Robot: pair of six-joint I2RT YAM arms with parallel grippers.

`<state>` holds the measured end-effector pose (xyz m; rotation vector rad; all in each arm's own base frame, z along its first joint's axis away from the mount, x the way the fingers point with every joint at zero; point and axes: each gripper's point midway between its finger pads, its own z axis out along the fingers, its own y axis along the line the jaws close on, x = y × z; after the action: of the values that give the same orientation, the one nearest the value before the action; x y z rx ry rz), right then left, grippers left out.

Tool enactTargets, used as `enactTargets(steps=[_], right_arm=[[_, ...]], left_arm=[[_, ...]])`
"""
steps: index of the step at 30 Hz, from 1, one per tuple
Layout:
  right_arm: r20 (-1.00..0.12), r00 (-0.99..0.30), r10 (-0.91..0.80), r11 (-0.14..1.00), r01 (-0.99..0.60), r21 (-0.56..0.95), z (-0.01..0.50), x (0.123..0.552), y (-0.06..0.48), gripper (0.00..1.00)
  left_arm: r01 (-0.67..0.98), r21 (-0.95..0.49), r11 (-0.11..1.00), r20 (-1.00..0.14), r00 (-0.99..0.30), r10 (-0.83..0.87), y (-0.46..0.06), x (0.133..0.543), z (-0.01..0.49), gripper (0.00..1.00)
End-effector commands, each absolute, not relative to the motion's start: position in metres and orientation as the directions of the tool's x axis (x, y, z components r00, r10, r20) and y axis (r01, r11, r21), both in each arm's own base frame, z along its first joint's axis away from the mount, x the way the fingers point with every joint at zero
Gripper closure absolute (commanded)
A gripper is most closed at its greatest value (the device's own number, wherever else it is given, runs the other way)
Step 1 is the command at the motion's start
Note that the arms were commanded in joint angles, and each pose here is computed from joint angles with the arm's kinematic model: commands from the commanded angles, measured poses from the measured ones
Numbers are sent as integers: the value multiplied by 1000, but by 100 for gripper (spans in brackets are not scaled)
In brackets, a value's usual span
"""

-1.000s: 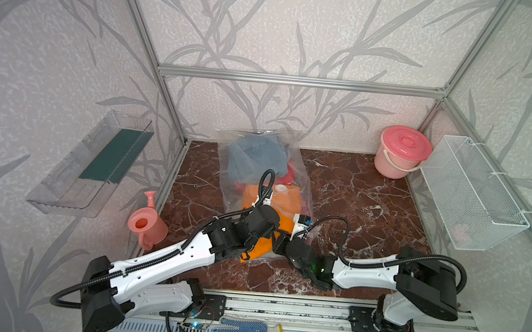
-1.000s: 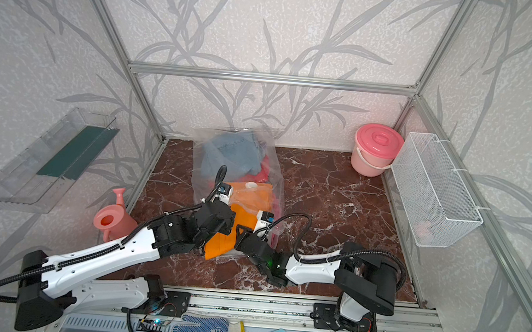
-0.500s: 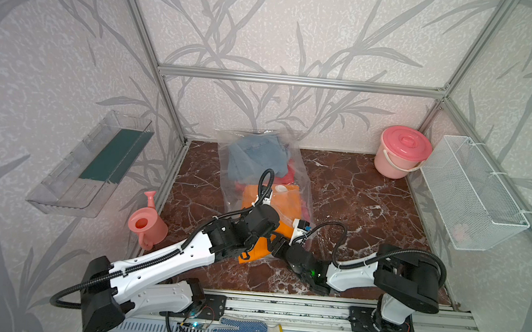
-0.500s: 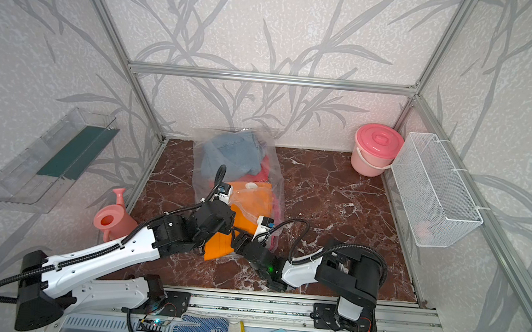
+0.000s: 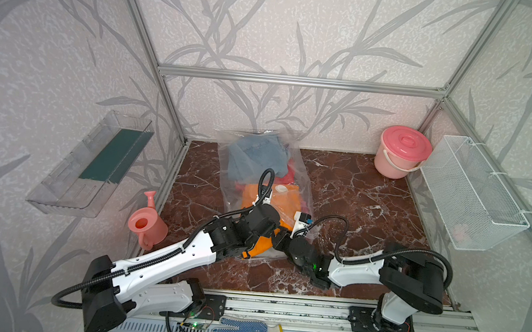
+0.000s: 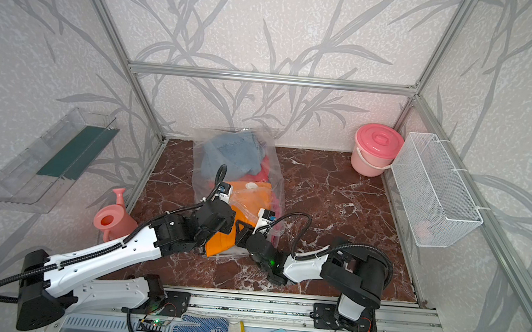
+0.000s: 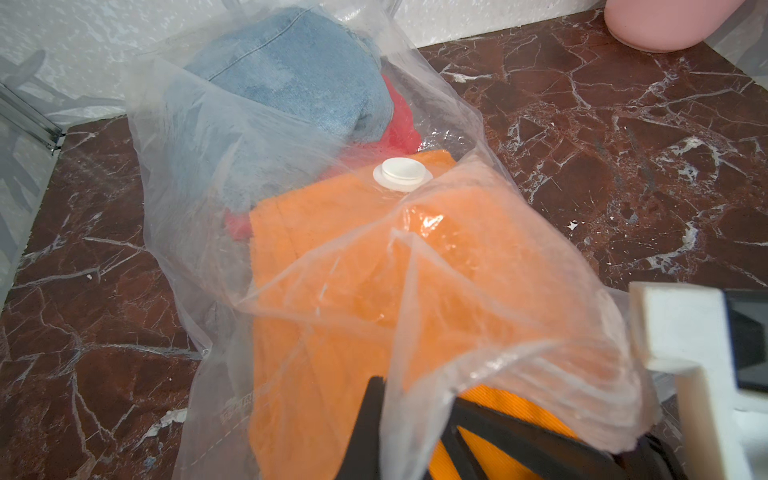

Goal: Take the trousers out of the vacuum bag
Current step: Take out the trousers from the vacuum bag.

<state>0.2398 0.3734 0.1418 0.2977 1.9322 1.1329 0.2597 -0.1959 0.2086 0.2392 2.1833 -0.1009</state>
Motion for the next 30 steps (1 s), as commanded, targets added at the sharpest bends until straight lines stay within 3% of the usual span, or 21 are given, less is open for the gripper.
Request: enactTargets(steps=[1, 10, 16, 18, 22, 25, 30], right_arm=[[-555, -585, 591, 511, -261, 819, 181, 225, 375, 80], [-530, -616, 583, 538, -196, 820, 145, 205, 363, 78], [-517, -605, 606, 512, -200, 835, 135, 218, 368, 48], [-507, -598, 621, 496, -200, 845, 135, 223, 368, 45], [-513, -582, 631, 488, -216, 846, 142, 233, 367, 74], [-527, -587, 614, 494, -235, 837, 153, 230, 368, 82], [-548, -589, 594, 515, -245, 821, 165, 208, 360, 84]], left_arm=[[174, 11, 985, -821, -561, 108, -188, 262, 209, 100], [175, 3, 985, -818, -567, 103, -188, 262, 207, 100], [173, 0, 985, -814, -572, 101, -187, 262, 206, 100], [174, 0, 985, -814, -573, 101, -187, 262, 206, 100], [169, 4, 986, -813, -573, 102, -186, 262, 205, 100], [161, 9, 987, -811, -576, 101, -185, 264, 203, 100], [159, 0, 987, -815, -572, 93, -187, 266, 204, 100]])
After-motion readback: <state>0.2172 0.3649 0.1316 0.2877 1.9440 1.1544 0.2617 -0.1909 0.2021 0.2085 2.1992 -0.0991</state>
